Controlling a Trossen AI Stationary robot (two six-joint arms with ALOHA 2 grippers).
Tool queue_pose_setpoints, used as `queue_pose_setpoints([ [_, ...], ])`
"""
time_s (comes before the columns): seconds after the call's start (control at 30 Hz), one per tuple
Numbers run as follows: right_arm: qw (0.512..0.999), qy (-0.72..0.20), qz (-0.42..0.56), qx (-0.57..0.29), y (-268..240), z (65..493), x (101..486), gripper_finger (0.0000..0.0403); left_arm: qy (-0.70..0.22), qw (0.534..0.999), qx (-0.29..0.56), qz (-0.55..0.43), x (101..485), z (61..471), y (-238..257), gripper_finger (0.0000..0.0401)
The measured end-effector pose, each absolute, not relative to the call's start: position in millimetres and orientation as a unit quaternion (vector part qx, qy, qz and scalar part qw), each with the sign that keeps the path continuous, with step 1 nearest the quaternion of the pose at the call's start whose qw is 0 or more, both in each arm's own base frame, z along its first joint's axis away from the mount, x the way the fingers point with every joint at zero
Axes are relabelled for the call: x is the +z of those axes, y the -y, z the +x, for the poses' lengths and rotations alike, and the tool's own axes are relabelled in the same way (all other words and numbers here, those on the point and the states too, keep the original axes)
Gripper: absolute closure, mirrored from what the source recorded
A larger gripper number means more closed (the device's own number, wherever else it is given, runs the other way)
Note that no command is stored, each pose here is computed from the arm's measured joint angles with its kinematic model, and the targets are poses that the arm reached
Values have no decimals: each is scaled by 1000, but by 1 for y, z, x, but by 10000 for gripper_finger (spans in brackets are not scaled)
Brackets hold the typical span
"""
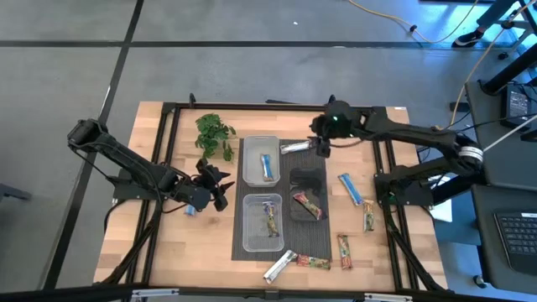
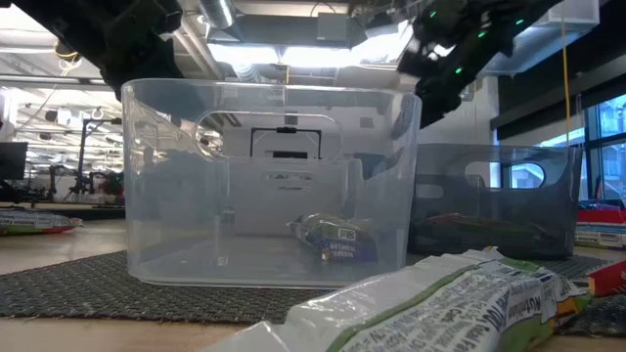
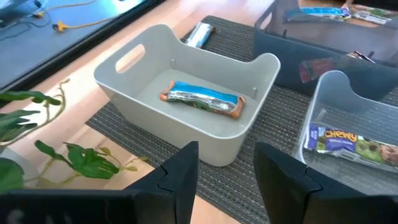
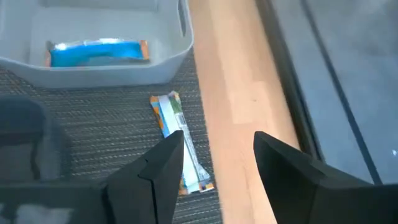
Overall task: Pick and place Granola Bars by type
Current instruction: Put the yellow granola bar into the gray bin
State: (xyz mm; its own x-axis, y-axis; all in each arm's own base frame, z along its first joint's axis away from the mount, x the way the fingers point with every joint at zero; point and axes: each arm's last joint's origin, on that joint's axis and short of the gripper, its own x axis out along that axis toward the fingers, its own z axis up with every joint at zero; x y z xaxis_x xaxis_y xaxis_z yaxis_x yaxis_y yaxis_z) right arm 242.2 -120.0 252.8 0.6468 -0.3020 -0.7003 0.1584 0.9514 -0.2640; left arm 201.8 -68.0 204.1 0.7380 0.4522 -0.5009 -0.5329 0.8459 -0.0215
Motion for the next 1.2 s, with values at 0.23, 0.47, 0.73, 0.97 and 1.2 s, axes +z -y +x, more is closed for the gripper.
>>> queue_pose_setpoints([
  [0.23, 889, -453, -47, -46, 157, 273, 227, 205, -250, 929, 260, -84, 204, 202, 68, 257],
  [0.47, 866, -496, -67, -5, 174, 292, 194, 205, -255, 929, 252, -88, 204, 202, 69, 257],
  [0.73, 846, -529, -59, 17, 178, 299, 163, 205, -261, 930, 242, -92, 203, 202, 70, 257],
  [0.97, 844, -531, -68, 17, 179, 301, 159, 186, -261, 930, 242, -92, 203, 202, 69, 257],
  [1.2, 845, -530, -68, 16, 180, 301, 158, 118, -261, 930, 242, -92, 203, 202, 69, 257],
])
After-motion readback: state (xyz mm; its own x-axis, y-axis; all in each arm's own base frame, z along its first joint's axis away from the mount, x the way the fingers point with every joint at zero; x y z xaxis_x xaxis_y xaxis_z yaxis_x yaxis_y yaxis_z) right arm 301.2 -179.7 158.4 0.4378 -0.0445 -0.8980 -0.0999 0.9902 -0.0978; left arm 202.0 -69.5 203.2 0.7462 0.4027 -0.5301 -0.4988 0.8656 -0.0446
